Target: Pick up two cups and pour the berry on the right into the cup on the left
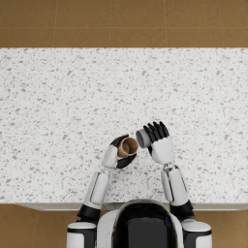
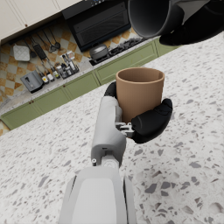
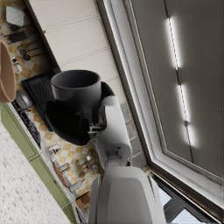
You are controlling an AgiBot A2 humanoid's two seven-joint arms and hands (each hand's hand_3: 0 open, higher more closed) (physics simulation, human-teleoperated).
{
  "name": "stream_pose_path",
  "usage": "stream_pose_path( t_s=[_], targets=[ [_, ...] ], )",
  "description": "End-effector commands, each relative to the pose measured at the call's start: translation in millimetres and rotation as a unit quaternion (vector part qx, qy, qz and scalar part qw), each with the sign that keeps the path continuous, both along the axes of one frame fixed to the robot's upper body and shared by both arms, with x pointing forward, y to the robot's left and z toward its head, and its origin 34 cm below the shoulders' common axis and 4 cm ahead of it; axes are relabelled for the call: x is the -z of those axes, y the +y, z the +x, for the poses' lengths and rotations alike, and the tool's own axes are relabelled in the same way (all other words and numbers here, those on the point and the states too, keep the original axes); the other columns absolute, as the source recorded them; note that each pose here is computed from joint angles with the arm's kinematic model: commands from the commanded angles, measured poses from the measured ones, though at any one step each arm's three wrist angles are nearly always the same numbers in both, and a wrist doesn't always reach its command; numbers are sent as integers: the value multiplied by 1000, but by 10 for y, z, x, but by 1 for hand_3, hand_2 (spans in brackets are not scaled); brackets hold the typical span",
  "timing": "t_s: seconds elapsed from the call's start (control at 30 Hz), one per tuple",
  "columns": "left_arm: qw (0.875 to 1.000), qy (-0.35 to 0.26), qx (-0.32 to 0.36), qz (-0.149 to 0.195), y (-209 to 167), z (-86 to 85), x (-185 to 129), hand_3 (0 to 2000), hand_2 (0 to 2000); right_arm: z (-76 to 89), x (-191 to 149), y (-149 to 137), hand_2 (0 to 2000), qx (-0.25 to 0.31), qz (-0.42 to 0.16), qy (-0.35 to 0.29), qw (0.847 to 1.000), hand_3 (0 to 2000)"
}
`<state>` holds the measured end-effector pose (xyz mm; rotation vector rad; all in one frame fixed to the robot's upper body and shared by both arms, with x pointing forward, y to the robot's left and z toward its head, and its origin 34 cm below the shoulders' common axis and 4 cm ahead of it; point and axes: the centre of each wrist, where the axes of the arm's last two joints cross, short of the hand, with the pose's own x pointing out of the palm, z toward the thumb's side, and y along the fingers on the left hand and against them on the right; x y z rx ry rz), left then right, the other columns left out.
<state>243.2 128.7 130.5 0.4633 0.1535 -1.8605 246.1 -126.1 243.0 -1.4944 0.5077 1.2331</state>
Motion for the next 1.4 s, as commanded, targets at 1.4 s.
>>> stream_pose_path(
  t_s=[1.4],
  targets=[
    [1000, -5, -9, -16, -35, 80, -57, 1280, 2000, -63, -166, 57, 2000, 171, -261, -137, 940, 1280]
  ],
)
